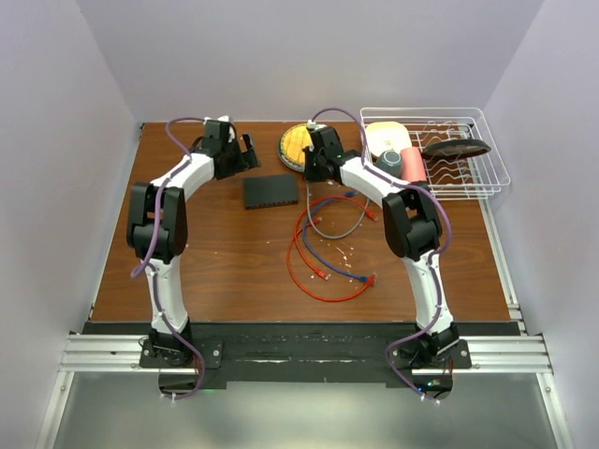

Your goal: Insert the plug into the switch port

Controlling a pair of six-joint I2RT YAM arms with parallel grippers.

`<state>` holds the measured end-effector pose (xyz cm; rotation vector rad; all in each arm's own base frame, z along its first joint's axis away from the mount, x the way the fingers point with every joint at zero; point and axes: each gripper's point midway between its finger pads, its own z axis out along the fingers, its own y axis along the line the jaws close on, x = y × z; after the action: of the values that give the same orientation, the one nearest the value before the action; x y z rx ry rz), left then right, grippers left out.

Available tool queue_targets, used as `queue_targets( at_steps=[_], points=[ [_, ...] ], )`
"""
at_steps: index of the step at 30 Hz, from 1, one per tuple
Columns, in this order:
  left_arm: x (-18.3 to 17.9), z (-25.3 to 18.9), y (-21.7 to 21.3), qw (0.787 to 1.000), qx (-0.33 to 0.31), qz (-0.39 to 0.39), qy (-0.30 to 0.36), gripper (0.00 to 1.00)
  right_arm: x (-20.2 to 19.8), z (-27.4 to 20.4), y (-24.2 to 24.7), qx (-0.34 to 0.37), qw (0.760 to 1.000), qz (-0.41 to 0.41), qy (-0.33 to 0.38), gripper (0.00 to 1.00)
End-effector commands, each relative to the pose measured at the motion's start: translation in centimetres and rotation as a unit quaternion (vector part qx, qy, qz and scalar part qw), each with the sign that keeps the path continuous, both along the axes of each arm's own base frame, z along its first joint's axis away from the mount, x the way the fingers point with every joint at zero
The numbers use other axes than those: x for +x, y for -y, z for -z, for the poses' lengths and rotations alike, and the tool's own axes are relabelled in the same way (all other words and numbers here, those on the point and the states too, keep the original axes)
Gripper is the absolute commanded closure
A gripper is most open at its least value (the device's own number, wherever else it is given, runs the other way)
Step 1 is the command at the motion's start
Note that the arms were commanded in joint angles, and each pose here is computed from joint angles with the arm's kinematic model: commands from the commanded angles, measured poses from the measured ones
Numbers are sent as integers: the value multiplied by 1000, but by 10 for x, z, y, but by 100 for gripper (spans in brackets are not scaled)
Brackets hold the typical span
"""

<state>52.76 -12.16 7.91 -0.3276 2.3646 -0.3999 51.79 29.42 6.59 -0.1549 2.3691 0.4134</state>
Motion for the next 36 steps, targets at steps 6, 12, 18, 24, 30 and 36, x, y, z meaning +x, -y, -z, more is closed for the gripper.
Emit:
queue_targets(
  at_steps=[6,12,18,24,30,36],
  points=[
    [50,7,14,998,8,44,44,7,-12,3,-3,9,1000,0,0,100],
    [35,27,41,994,4,104,27,9,-28,16,-14,15,1000,-19,-16,100],
    [-4,46,47,994,11,110,-10,11,-43,16,-39,16,998,-58,-21,100],
    [-55,54,43,994,-12,106,-29,18,-71,19,-72,7,994,-109,-27,100],
    [-105,54,38,994,-37,90,-47,21,-95,22,-85,5,989,-142,-44,100],
    [-149,46,26,996,-35,57,-60,22,-116,15,-94,4,985,-164,-44,100]
  ],
)
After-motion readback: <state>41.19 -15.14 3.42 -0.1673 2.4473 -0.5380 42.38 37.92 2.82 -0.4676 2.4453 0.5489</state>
